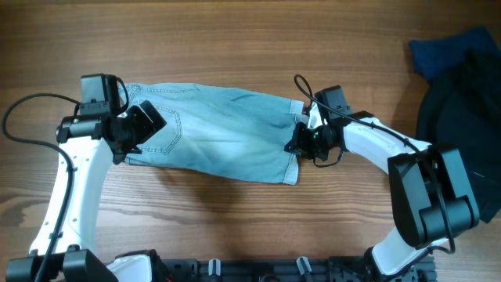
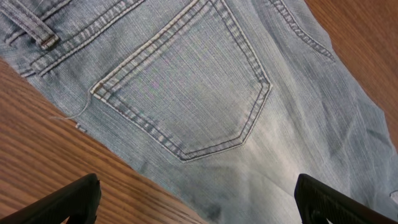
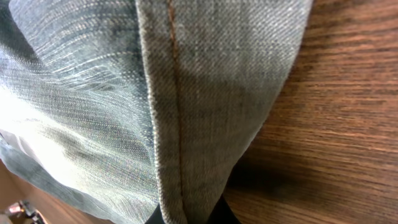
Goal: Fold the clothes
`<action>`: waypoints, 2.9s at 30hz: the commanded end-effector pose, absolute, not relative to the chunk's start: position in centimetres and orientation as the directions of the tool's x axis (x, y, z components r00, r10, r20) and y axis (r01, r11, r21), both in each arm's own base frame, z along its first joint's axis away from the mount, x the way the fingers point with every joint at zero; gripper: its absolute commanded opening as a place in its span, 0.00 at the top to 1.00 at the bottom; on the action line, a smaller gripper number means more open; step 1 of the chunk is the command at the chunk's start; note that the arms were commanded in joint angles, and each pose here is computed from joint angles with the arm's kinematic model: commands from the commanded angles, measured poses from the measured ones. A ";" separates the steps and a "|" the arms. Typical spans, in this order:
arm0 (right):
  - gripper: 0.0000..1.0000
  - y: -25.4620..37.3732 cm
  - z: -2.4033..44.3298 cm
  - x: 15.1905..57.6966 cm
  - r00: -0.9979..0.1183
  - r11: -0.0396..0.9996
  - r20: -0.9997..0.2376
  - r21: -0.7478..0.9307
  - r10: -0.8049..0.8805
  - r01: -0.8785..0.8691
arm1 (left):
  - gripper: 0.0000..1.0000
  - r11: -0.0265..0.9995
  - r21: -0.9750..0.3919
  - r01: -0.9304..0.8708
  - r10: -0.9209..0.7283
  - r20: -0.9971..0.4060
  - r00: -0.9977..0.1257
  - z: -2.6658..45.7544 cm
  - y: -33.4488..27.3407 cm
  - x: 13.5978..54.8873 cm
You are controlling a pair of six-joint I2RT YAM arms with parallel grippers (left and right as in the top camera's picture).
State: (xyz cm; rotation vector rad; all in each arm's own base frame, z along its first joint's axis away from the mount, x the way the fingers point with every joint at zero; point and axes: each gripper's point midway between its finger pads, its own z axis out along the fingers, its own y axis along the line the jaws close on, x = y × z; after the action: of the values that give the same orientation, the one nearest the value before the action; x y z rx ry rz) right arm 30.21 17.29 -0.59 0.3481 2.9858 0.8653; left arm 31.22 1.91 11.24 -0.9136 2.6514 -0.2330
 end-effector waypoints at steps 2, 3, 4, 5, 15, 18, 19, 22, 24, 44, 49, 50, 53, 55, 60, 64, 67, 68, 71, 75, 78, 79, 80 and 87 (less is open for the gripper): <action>0.96 12.6 -3.8 29.6 -0.944 0.867 0.072 0.379 0.321 0.324 | 0.00 0.778 -0.239 -0.581 -0.628 -0.254 -0.736 11.2 2.4 31.0; 0.96 11.9 -3.6 29.8 -0.943 0.867 0.071 0.376 0.325 0.327 | 0.00 0.778 -0.236 -0.582 -0.628 -0.255 -0.735 11.2 2.5 30.9; 0.96 10.9 -3.4 29.9 -0.941 0.869 0.069 0.366 0.332 0.334 | 0.00 0.778 -0.230 -0.585 -0.628 -0.259 -0.734 11.2 2.6 30.9; 0.96 10.0 -3.1 30.1 -0.939 0.870 0.067 0.360 0.337 0.338 | 0.00 0.778 -0.224 -0.587 -0.628 -0.263 -0.732 11.2 2.7 30.9; 0.96 1.0 2.7 30.9 -0.911 0.893 0.008 0.196 0.413 0.406 | 0.00 0.778 -0.213 -0.591 -0.628 -0.275 -0.728 11.2 3.1 31.0; 0.96 -0.8 5.0 31.0 -0.908 0.905 -0.041 0.105 0.417 0.411 | 0.00 0.778 -0.213 -0.591 -0.628 -0.275 -0.728 11.2 3.1 31.0; 0.96 -1.1 5.8 31.1 -0.907 0.907 -0.052 0.088 0.418 0.413 | 0.00 0.778 -0.213 -0.591 -0.628 -0.275 -0.728 11.2 3.1 31.0; 0.96 -1.8 8.7 31.8 -0.901 0.905 -0.087 0.063 0.425 0.420 | 0.00 0.778 -0.213 -0.591 -0.628 -0.275 -0.728 11.2 3.1 31.0; 0.96 -1.8 10.4 32.2 -0.901 0.906 -0.097 0.068 0.423 0.418 | 0.00 0.778 -0.213 -0.591 -0.628 -0.275 -0.728 11.2 3.1 31.0; 0.96 11.8 13.0 33.7 -0.974 0.991 -0.207 0.116 0.089 0.066 | 0.00 0.778 -0.212 -0.592 -0.628 -0.274 -0.728 11.2 3.0 31.0; 0.96 15.6 11.4 32.8 -0.984 0.991 -0.175 0.133 0.009 -0.014 | 0.00 0.778 -0.213 -0.591 -0.628 -0.274 -0.728 11.2 3.0 31.0; 0.96 16.3 11.0 32.6 -0.987 0.990 -0.163 0.141 -0.001 -0.024 | 0.01 0.778 -0.212 -0.592 -0.628 -0.273 -0.728 11.2 3.0 31.0; 0.96 17.9 9.6 32.3 -0.992 0.988 -0.125 0.155 0.006 -0.013 | 0.00 0.778 -0.211 -0.592 -0.629 -0.271 -0.729 11.2 3.0 30.9; 0.96 19.3 8.9 32.1 -0.994 0.981 -0.110 0.190 -0.014 -0.035 | 0.00 0.778 -0.210 -0.592 -0.629 -0.271 -0.729 11.1 3.0 30.9; 0.96 22.5 8.4 31.7 -0.993 0.961 -0.103 0.266 -0.055 -0.081 | 0.00 0.778 -0.211 -0.592 -0.629 -0.270 -0.729 11.1 3.0 30.9; 0.96 23.8 8.6 31.4 -0.993 0.954 -0.107 0.289 -0.044 -0.073 | 0.00 0.777 -0.211 -0.592 -0.629 -0.271 -0.729 11.1 3.0 30.9; 0.95 24.9 8.8 31.2 -0.992 0.942 -0.108 0.322 -0.061 -0.093 | 0.00 0.777 -0.211 -0.593 -0.629 -0.270 -0.729 11.1 3.0 30.9; 0.91 25.2 8.9 31.1 -0.992 0.938 -0.110 0.332 -0.066 -0.099 | 0.00 0.777 -0.211 -0.593 -0.629 -0.270 -0.729 11.1 3.0 30.9; 0.83 26.3 9.3 30.9 -0.992 0.913 -0.102 0.391 -0.080 -0.113 | 0.00 0.777 -0.210 -0.593 -0.629 -0.269 -0.729 11.1 3.0 30.9; 0.81 28.3 10.4 30.7 -0.986 0.856 -0.115 0.489 -0.125 -0.165 | 0.00 0.778 -0.207 -0.594 -0.629 -0.265 -0.731 11.1 3.0 30.7; 0.68 29.3 12.0 30.5 -0.976 0.810 -0.147 0.546 -0.161 -0.216 | 0.00 0.778 -0.207 -0.594 -0.629 -0.265 -0.731 11.1 3.0 30.7; 0.60 29.6 12.5 30.5 -0.972 0.793 -0.160 0.562 -0.174 -0.235 | 0.00 0.777 -0.207 -0.594 -0.629 -0.265 -0.731 11.1 3.0 30.7; 0.47 30.0 13.3 30.3 -0.965 0.767 -0.175 0.586 -0.193 -0.260 | 0.00 0.777 -0.207 -0.594 -0.629 -0.265 -0.731 11.1 3.0 30.7; 0.31 30.7 15.2 29.9 -0.954 0.721 -0.206 0.625 -0.219 -0.300 | 0.00 0.778 -0.206 -0.594 -0.629 -0.264 -0.731 11.1 3.0 30.7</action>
State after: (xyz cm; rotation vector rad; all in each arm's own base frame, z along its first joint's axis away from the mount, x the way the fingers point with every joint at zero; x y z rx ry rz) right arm 30.12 29.36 11.65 -0.3315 2.9075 0.9305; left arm 30.77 2.49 11.06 -0.9269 2.6596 -0.1781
